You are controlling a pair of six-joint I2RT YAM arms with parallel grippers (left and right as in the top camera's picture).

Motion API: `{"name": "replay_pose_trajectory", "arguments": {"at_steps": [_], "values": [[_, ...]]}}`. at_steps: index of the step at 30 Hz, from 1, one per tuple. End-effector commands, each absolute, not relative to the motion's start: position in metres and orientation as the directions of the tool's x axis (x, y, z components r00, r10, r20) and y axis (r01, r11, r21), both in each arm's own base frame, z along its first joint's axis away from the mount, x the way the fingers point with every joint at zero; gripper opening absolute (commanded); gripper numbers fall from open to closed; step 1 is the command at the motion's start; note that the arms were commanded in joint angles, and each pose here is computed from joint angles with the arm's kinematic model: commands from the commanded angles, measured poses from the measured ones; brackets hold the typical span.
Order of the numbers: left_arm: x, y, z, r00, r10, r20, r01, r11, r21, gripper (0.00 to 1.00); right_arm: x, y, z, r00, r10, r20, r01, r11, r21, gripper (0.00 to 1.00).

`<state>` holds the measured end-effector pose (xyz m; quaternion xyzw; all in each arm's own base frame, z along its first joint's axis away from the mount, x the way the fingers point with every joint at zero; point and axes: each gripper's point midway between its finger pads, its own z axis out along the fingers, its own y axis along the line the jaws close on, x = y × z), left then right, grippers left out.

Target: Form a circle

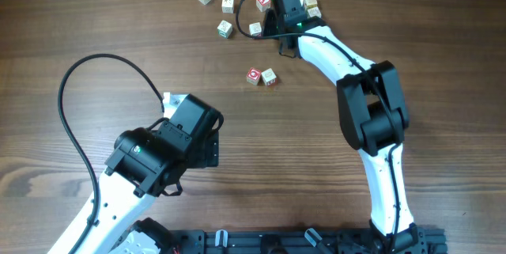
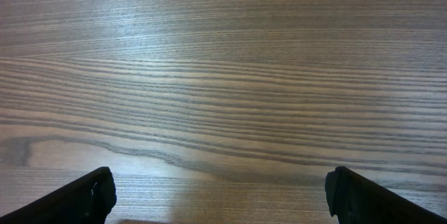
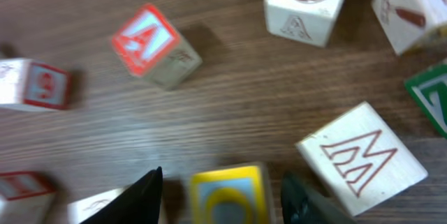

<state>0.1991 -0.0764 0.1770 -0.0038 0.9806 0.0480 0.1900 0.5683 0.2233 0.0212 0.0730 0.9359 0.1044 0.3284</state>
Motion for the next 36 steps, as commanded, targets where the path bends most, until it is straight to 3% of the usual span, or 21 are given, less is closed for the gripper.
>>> {"name": "replay_pose_trajectory", "arguments": {"at_steps": [1,9,13,18,24,29,36], "values": [[0.2,-0.073,0.178,-0.924,0.005,-0.382,-0.036,0.994,0.101,1.0,0.576,0.216,0.008,-0.752,0.219,-0.622,0.115,0.972,0.203,0.51],[0.2,-0.073,0.178,-0.924,0.005,-0.382,-0.036,0.994,0.101,1.0,0.582,0.215,0.013,-0.731,0.218,-0.647,0.108,0.973,0.205,0.18],[0.2,-0.073,0.178,-0.924,0.005,-0.382,-0.036,0.994,0.101,1.0,0.574,0.211,0.028,-0.749,0.202,-0.631,0.108,0.977,0.185,0.14],[0.2,-0.073,0.178,-0.924,0.005,-0.382,-0.036,0.994,0.101,1.0,0.55,0.2,0.098,-0.763,0.139,-0.632,0.064,0.988,0.139,0.14],[0.2,-0.073,0.178,-0.924,0.005,-0.382,-0.036,0.994,0.1,1.0,0.471,0.168,0.15,-0.863,0.172,-0.475,0.145,0.985,0.092,0.06],[0.2,-0.073,0.178,-0.924,0.005,-0.382,-0.036,0.994,0.101,1.0,0.404,0.173,0.138,-0.962,0.139,-0.235,0.123,0.989,0.084,0.05],[0.2,-0.073,0.178,-0.924,0.005,-0.382,-0.036,0.994,0.101,1.0,0.347,0.211,0.089,-0.991,0.085,-0.1,0.08,0.996,0.045,0.04]]}}
